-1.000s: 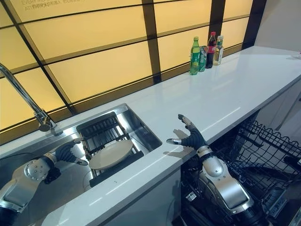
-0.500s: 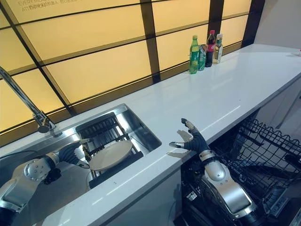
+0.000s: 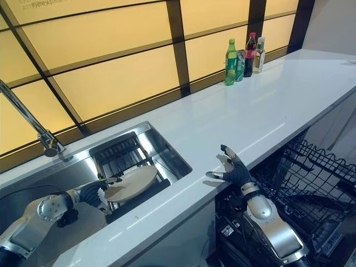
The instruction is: Pick up plates and place into dishwasher.
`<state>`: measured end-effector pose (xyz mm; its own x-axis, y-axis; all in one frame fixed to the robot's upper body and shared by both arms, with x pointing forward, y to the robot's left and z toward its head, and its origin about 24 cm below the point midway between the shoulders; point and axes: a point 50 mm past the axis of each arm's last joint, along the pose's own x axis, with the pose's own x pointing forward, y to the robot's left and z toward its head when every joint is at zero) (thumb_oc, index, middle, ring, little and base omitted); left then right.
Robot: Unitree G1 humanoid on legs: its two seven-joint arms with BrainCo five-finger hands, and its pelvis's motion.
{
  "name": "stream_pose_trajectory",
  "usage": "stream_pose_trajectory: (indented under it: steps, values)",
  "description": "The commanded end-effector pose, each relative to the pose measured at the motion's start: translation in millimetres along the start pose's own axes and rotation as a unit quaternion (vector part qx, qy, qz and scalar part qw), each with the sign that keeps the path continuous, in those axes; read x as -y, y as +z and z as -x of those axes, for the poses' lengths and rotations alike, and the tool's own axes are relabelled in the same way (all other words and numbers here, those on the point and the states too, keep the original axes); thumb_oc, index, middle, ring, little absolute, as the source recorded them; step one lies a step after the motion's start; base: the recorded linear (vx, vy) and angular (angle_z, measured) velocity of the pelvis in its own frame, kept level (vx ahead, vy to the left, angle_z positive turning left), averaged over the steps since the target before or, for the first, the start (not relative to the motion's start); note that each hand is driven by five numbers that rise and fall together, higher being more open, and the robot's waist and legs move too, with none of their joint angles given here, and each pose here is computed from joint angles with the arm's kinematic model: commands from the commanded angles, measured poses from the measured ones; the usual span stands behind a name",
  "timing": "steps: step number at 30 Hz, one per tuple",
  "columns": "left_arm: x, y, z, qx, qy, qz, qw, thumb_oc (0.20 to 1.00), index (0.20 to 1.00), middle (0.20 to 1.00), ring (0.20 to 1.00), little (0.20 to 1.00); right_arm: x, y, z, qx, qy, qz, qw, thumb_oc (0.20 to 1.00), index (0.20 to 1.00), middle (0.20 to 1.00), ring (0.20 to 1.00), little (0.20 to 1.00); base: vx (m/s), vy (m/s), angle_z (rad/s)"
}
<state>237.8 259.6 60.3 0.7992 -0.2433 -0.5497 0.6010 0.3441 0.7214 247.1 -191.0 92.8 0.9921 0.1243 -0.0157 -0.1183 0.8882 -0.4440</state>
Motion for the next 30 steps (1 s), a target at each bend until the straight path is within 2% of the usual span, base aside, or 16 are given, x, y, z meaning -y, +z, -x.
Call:
stream_pose_trajectory:
  steps: [1,9,19,30]
  values:
    - [-15,4,6,0.008,0.043,-0.035,0.998,1.000,1.000,1.000,1.000,1.000,9,12,4,0.031,-0.001,0.011,0.999,1.000,1.000,1.000,1.000,1.000,0.05,0.050,0.03]
    - [-7,-1,6,-0.006,0.091,-0.059,0.994,1.000,1.000,1.000,1.000,1.000,18,5,9,0.015,-0.004,0.025,1.000,1.000,1.000,1.000,1.000,1.000,0.04,0.061,0.00]
    - [-6,-14,11,-0.036,0.221,-0.104,0.969,1.000,1.000,1.000,1.000,1.000,17,-5,17,-0.002,-0.002,0.024,1.000,1.000,1.000,1.000,1.000,1.000,0.07,0.011,0.01]
    - [-15,-20,24,-0.045,0.266,-0.131,0.954,1.000,1.000,1.000,1.000,1.000,14,-12,26,-0.018,0.010,0.022,1.000,1.000,1.000,1.000,1.000,1.000,0.05,0.008,0.00]
